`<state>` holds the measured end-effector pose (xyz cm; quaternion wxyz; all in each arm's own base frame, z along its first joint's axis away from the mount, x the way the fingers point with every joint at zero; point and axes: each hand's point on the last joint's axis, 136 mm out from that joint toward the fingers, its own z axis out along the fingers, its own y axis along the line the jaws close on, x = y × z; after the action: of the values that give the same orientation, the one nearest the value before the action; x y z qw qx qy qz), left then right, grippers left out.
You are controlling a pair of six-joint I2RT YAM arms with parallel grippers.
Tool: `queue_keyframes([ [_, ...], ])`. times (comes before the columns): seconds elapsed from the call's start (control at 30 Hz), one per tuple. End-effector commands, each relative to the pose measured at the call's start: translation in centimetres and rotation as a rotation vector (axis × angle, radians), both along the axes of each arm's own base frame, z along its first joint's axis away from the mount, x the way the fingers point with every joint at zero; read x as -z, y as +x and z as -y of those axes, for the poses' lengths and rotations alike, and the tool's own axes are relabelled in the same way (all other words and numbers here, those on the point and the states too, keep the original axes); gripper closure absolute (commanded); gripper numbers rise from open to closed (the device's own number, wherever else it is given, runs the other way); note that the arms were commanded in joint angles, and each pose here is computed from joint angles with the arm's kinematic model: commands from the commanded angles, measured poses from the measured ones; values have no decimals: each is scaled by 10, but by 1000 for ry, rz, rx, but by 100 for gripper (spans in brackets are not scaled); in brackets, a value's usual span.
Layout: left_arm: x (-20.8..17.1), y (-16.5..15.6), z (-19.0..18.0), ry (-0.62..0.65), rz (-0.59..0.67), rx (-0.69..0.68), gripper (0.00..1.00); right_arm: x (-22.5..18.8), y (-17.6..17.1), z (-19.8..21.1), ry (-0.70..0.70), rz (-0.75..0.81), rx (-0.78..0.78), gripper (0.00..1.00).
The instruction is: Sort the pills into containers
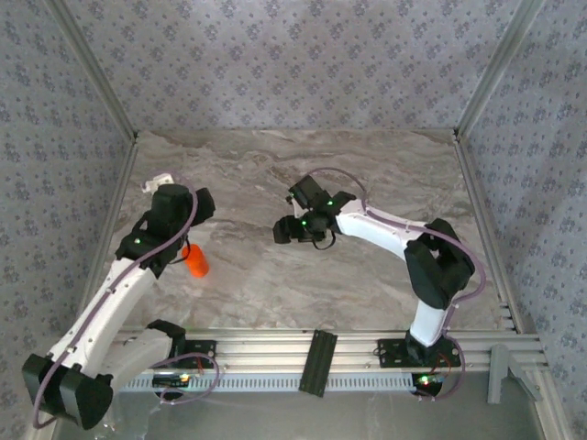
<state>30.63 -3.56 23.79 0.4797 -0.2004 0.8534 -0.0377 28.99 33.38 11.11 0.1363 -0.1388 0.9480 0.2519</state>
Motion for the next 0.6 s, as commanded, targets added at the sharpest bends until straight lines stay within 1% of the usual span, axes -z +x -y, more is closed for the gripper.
queue_keyframes([
  [0.0, 7, -8, -16, -96, -52, -56, 0, -29, -5, -13, -29, 75, -81, 31],
  [0.13, 25, -13, -39, -232, -98, -124, 0, -46, -12, -43, -56, 148, -181, 30],
  [0.27, 36, -17, -64, -350, -103, -191, 0, -60, -25, -78, -89, 220, -291, 28],
  [0.43, 49, -23, -92, -489, -95, -292, 0, -62, -40, -119, -145, 285, -424, 25],
  [0.57, 61, -27, -111, -577, -78, -362, 0, -62, -53, -153, -146, 327, -509, 23],
])
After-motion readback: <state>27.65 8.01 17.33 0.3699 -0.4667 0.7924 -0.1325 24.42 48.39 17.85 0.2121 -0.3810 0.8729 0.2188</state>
